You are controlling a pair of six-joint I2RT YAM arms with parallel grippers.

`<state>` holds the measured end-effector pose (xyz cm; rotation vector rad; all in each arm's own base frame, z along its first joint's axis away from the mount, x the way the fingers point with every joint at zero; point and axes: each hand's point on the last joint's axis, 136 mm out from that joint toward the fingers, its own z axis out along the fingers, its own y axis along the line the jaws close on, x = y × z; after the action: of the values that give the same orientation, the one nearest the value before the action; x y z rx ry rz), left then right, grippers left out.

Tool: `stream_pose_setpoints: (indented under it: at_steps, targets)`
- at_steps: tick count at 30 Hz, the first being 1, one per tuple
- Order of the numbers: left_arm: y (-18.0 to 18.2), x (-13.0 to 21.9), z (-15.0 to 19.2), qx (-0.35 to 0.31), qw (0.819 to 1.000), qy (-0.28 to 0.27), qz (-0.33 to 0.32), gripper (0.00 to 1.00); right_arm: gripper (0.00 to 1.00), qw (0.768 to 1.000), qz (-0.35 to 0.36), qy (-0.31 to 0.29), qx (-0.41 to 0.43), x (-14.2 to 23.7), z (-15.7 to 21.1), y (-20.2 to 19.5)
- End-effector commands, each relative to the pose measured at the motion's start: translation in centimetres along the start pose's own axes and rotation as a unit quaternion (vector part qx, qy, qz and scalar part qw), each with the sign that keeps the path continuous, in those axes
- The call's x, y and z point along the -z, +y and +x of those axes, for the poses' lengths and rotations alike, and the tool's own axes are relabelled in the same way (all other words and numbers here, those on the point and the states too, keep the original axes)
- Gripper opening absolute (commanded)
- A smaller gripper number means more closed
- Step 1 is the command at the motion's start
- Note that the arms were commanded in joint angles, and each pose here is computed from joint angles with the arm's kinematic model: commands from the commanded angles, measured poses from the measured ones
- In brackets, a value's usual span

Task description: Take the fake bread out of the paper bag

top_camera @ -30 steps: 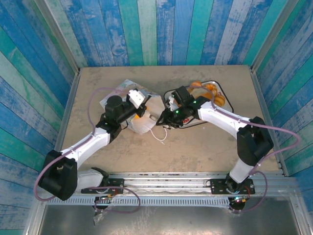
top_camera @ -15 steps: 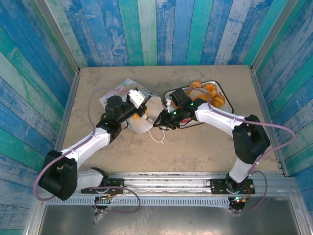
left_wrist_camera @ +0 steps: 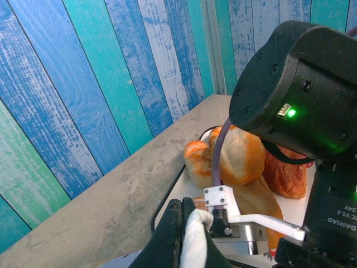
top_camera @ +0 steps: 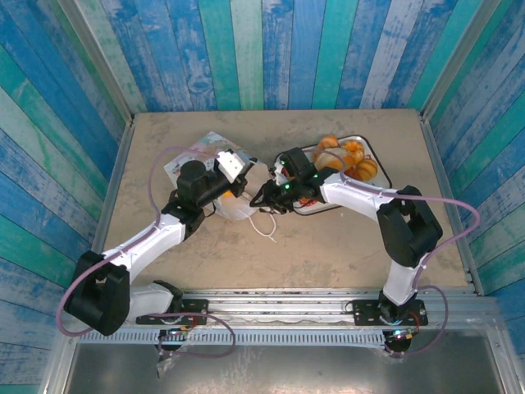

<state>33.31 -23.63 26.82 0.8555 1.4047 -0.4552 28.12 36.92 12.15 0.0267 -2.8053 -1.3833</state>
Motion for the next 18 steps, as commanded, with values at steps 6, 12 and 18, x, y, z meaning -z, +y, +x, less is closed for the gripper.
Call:
stream_pose_setpoints:
  at_steps: [6,12,18]
  targets:
    - [-0.6,-0.5,-0.5,-0.005,1.000,-0.015,0.018,0.00,0.47,1.000,-0.019,0.001,-0.014,-1.1,-0.7,0.3]
    - [-0.7,-0.5,-0.7,-0.004,1.000,-0.017,0.020,0.00,0.41,1.000,-0.005,0.012,-0.016,-1.8,-0.8,-0.4]
    - [-0.8,-0.4,-0.5,-0.001,1.000,-0.016,0.021,0.00,0.30,1.000,0.005,0.012,-0.016,-2.1,-1.0,-1.0]
